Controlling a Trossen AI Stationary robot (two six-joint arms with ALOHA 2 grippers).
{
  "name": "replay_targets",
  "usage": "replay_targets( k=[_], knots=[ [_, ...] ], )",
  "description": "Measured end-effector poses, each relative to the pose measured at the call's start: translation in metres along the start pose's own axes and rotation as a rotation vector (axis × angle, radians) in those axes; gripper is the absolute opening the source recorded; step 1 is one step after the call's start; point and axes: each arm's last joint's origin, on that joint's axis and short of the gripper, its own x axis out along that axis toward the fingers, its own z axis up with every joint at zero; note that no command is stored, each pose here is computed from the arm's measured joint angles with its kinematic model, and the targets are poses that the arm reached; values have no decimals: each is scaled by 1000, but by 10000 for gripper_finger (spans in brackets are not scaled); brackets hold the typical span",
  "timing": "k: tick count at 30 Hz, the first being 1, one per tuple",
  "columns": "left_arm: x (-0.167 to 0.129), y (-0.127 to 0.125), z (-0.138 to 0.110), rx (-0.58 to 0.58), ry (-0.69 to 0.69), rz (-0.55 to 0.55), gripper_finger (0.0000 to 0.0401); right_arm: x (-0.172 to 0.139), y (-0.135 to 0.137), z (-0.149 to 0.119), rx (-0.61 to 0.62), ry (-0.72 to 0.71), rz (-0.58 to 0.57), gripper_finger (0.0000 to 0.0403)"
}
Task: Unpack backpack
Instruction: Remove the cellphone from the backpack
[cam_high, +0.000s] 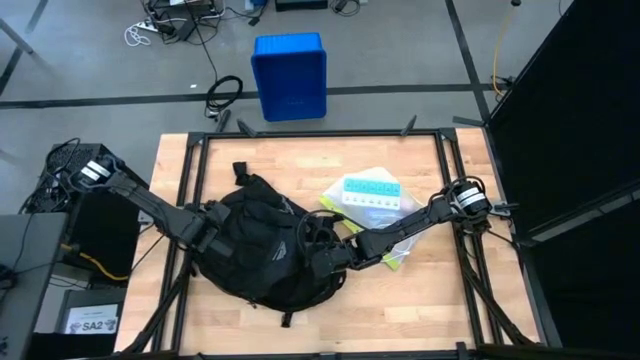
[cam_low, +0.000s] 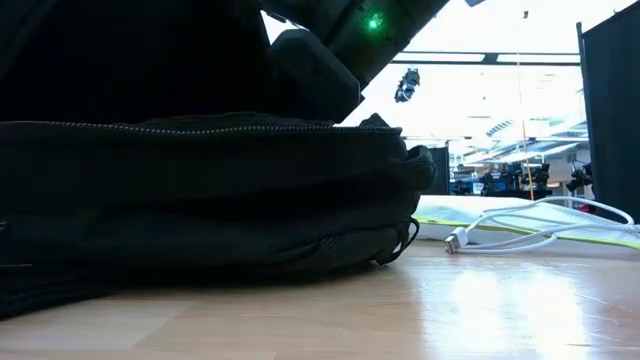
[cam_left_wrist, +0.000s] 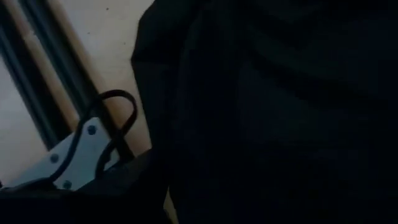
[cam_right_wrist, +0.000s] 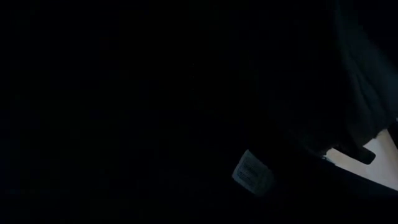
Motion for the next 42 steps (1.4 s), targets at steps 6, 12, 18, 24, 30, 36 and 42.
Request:
replay_targets(
  k=[6, 12, 18, 24, 30, 36, 42],
  knots=[
    [9, -4, 7, -34, 32, 64, 245, -1, 2, 0, -10, -4, 4, 252],
    [18, -9, 13, -19, 92, 118, 206, -2, 3, 1, -4, -16, 6, 240],
    [22, -16, 16, 154, 89, 75, 101, -2, 3, 3, 5, -32, 6, 232],
    [23, -15, 19, 238, 85, 79, 7, -2, 3, 4, 7, -42, 6, 234],
    [9, -17, 28, 241, 7, 94, 0, -3, 4, 5, 11, -53, 9, 242],
    [-38, -21, 49, 240, -148, 83, 0, -5, 7, 5, 14, -57, 15, 243],
    [-93, -18, 70, 253, -325, 31, 0, -6, 9, 6, 18, -68, 19, 232]
  ],
)
